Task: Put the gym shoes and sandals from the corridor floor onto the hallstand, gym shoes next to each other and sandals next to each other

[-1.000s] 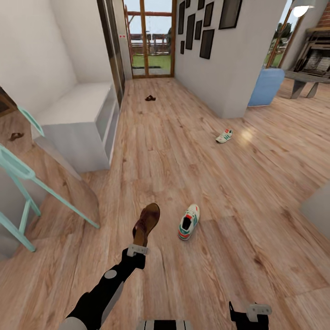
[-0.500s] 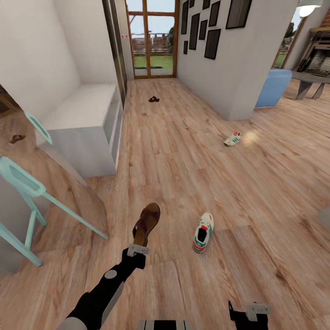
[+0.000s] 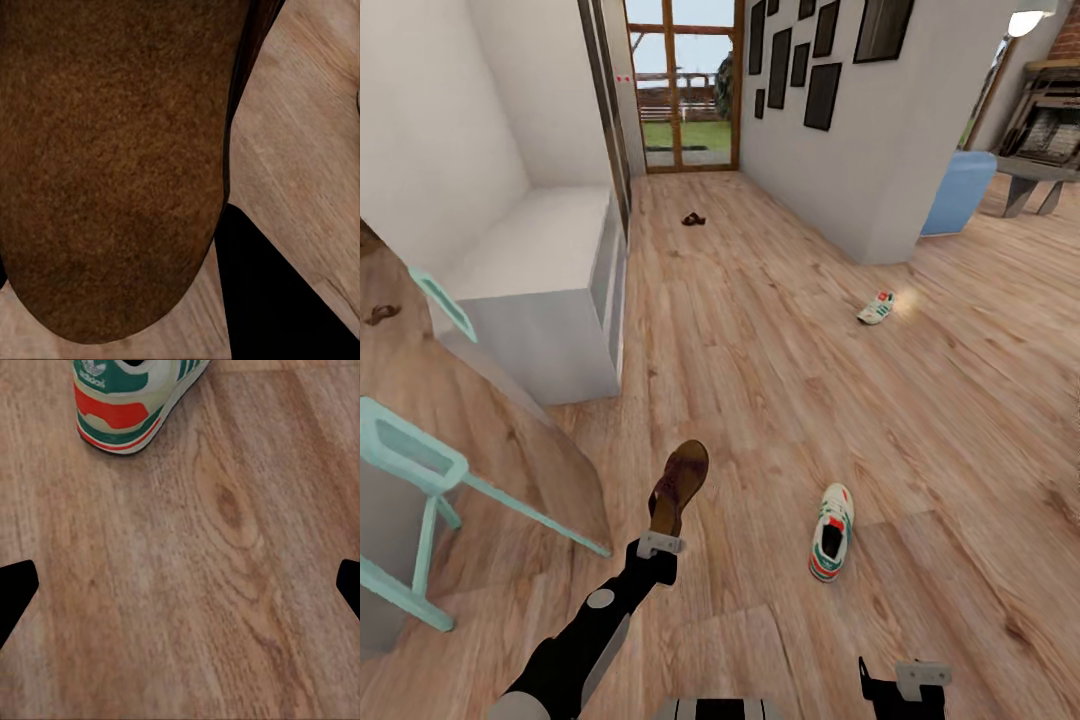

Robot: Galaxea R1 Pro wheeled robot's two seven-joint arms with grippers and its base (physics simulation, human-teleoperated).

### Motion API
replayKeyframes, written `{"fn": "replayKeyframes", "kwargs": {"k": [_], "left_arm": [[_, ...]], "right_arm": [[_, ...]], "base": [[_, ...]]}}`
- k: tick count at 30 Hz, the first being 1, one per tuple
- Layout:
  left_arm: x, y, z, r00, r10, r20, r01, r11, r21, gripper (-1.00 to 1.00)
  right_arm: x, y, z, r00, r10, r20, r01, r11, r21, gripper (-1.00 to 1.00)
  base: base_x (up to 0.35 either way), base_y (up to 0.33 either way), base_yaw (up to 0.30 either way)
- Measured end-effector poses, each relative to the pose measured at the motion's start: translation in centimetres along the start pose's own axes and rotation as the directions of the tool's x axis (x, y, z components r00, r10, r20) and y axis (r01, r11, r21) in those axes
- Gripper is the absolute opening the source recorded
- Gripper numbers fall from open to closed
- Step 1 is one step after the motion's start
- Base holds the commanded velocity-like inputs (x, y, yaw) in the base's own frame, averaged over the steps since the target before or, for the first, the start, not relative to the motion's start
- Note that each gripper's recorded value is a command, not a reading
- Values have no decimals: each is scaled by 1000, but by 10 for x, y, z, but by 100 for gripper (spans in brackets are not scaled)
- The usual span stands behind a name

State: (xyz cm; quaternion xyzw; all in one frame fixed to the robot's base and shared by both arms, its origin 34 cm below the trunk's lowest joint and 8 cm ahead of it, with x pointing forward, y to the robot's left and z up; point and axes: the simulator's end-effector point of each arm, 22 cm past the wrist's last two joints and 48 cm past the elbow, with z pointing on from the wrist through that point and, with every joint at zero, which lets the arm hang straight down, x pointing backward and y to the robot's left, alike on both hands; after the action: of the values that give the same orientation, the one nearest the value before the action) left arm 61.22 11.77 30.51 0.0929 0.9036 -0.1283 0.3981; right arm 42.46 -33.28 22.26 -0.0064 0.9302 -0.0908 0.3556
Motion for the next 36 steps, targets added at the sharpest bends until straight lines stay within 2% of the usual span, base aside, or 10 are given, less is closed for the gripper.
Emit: {"fn": "replayKeyframes", "kwargs": {"k": [11,29,36], "left_arm": [[-3,-1,0,1000,1,8,-1,1000,1,-100],[-10,-1,-2,1000,5,20,-5,1000,0,-100],[-14,0,-4,1000,0,29,0,1000,-2,-100]], "right_arm": [[-1,0,0,1000,1,3,-1,1000,1,100],[-6,-1,-1,1000,2,12,-2,1000,1,100],[-8,-1,-1,1000,2,18,-2,1000,1,100]], "base": [[316,60,-282],[9,0,-281],[135,103,-244]]}}
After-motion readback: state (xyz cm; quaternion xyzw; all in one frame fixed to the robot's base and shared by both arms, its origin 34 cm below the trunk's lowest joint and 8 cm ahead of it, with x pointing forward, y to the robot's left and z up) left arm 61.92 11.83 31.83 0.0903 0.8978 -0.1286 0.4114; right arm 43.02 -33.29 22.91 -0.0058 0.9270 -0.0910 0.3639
